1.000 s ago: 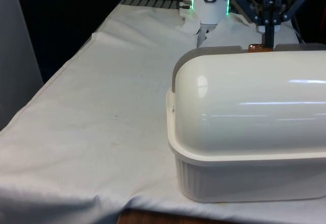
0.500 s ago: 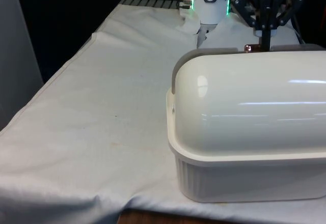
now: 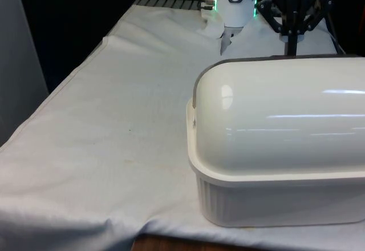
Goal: Open the lid, then close it.
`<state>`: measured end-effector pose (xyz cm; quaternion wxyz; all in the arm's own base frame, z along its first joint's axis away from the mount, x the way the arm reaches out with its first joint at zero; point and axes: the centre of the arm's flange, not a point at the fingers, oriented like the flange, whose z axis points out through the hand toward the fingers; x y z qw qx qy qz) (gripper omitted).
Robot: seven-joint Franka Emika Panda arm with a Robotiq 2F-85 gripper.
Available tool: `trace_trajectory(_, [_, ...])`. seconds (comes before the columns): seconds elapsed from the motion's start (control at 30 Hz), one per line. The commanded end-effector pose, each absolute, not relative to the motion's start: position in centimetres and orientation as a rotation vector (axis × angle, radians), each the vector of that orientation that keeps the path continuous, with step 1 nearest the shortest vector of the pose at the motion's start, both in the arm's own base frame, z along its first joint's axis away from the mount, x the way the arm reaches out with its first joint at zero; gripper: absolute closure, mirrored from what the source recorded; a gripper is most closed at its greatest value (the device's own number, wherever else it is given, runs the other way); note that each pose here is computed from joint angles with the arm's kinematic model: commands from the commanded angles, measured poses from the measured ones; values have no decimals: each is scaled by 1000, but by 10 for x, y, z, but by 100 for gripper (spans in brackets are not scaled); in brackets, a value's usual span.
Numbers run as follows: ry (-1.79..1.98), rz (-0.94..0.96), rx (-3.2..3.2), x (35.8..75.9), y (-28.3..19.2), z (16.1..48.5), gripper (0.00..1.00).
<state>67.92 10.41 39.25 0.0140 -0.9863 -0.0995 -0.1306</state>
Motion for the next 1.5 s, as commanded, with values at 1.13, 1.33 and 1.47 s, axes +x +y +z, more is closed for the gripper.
trace_trajectory(1.13, [-396,-84,-3087,655,103,331,100])
trace_trajectory(1.33, [-407,-73,-3088,648,104,332,100])
trace_trajectory(1.47, [-405,-67,-3088,639,104,333,100])
